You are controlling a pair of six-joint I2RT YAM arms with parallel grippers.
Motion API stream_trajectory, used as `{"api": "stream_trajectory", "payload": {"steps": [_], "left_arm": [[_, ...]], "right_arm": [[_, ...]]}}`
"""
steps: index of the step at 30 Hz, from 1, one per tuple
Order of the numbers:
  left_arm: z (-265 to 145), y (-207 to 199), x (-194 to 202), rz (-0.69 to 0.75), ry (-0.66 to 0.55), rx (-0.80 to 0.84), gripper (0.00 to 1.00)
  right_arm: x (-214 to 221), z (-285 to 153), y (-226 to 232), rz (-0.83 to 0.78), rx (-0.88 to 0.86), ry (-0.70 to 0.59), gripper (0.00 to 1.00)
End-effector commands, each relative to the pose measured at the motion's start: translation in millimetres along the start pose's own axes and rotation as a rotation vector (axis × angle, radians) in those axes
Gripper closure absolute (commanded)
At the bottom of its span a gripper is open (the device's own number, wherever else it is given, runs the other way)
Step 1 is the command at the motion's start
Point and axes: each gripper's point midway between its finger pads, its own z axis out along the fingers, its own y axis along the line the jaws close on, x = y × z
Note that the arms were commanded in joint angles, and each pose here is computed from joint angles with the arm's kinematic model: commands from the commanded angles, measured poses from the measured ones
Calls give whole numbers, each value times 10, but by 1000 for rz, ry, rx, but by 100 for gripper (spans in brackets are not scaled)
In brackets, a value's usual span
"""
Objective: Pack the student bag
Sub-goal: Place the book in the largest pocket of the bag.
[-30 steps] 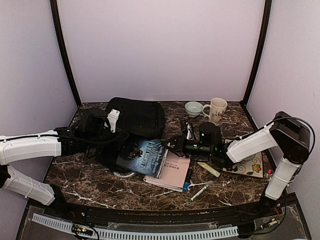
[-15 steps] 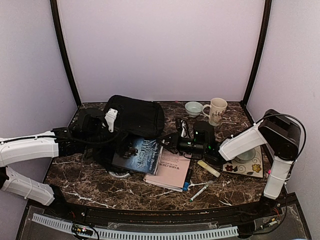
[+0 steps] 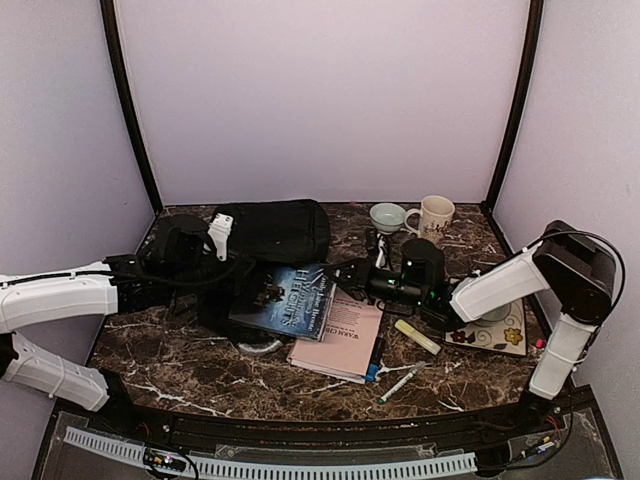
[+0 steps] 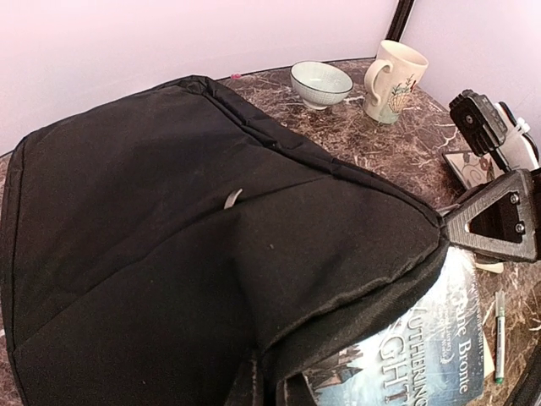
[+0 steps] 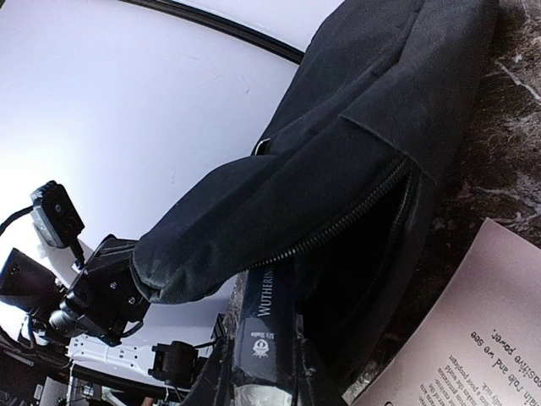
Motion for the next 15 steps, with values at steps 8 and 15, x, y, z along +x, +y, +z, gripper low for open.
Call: {"api": "stream_trajectory", "payload": {"steps": [8,15], "left_arm": [[25,-192,-665,-171,-110,32,100],[32,-280,-844,-208,-145,69,100]], "right_arm": [[-910,-463,947,41,-337,-351,100],[-1001,-417,844,42,-253,-464,100]]}}
